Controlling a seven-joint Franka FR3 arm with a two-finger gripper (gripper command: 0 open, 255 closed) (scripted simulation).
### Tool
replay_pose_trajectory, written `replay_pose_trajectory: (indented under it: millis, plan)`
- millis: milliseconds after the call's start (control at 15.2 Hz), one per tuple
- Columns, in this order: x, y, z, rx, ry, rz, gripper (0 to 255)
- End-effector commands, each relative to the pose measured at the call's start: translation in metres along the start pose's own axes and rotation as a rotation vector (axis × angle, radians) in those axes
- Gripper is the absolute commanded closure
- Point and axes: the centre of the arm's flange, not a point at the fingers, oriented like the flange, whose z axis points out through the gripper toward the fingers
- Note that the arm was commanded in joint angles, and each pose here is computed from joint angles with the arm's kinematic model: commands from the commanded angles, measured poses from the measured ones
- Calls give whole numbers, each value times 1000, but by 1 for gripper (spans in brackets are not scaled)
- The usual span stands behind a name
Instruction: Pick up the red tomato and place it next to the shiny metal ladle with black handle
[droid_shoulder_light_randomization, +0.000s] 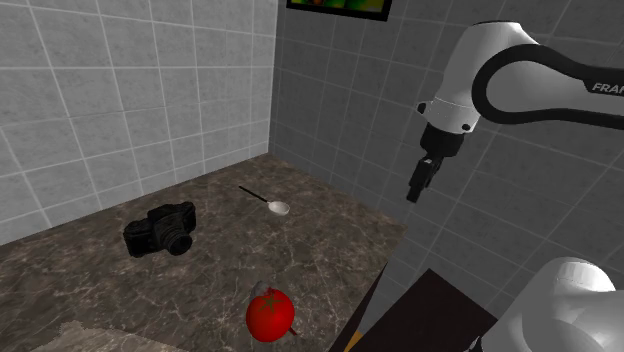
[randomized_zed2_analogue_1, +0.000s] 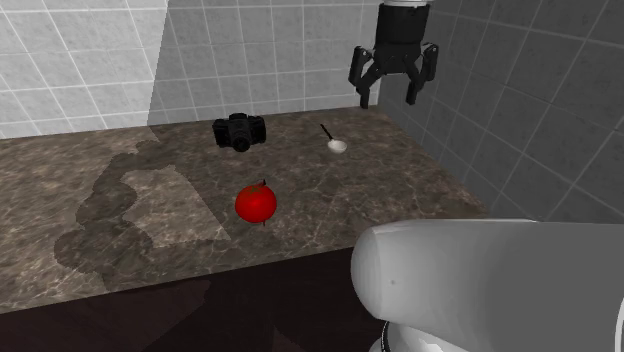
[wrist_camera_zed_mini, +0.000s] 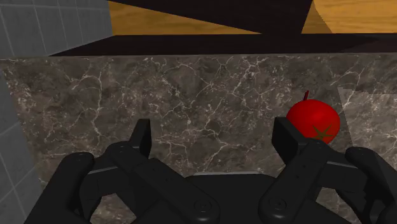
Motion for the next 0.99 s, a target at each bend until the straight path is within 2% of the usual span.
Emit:
replay_pose_trajectory:
  millis: [0, 924]
  plan:
    - [0, 0, 0, 0, 0, 0, 0]
    - [80, -121, 111, 22, -2, 10, 0]
